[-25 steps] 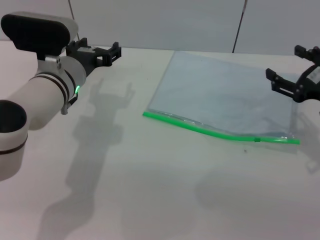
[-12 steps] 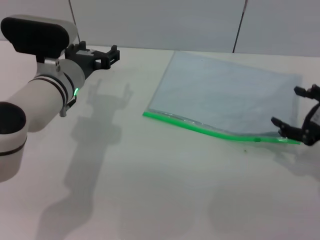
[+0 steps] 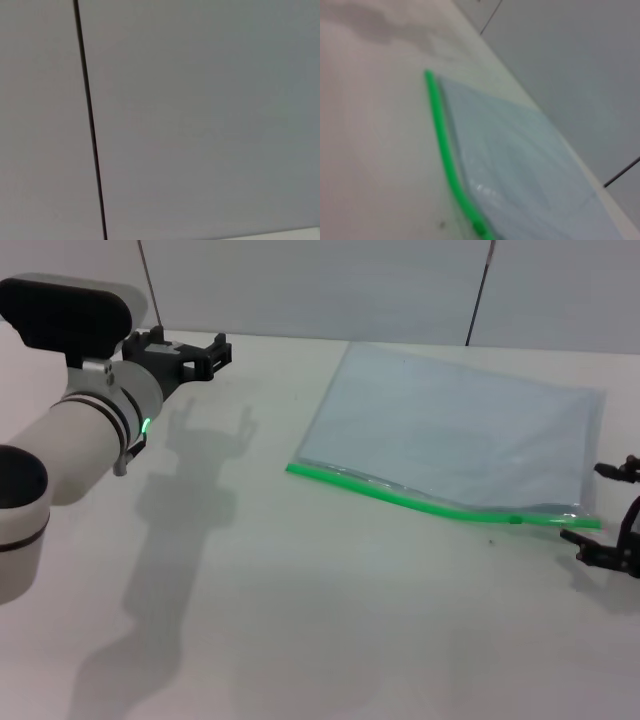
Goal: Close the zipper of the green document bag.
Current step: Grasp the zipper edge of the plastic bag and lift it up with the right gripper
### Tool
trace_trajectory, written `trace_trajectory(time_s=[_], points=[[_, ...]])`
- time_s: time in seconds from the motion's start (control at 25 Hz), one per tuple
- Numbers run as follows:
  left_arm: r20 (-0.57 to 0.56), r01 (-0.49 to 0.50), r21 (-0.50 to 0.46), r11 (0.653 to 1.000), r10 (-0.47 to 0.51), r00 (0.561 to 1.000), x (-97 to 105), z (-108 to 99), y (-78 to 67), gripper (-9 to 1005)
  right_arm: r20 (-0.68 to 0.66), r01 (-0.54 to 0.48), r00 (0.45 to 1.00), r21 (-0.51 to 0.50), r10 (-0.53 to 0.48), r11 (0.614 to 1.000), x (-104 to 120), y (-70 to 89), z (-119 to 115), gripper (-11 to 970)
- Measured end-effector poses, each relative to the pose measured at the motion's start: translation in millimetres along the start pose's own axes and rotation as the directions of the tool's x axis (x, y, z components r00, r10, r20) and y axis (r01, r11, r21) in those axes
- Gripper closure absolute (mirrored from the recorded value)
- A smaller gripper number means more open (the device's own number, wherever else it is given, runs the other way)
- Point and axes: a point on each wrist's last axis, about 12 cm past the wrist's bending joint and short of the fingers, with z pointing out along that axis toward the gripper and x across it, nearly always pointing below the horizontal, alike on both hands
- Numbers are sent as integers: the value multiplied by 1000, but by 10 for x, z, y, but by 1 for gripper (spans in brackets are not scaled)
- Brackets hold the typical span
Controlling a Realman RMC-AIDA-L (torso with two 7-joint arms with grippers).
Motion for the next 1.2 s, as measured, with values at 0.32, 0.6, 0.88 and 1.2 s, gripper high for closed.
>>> trace_trajectory(time_s=[0.32, 0.6, 0.88, 1.2], points=[[3, 15, -10, 1000, -15, 1000, -17, 6, 44, 137, -92, 100, 991, 3, -99, 995, 44, 20, 92, 82], [3, 15, -13, 1000, -15, 1000, -16, 4, 50, 137, -155, 179, 973, 47, -170, 983, 13, 41, 208, 83], [3, 16, -13, 1000, -16, 1000, -15, 4, 51, 138, -170, 228, 961, 49, -217, 972, -43, 85, 308, 118], [5, 15, -8, 1000, -15, 1000, -27, 9, 39, 138, -185, 276, 946, 36, -265, 960, -81, 88, 488, 177]])
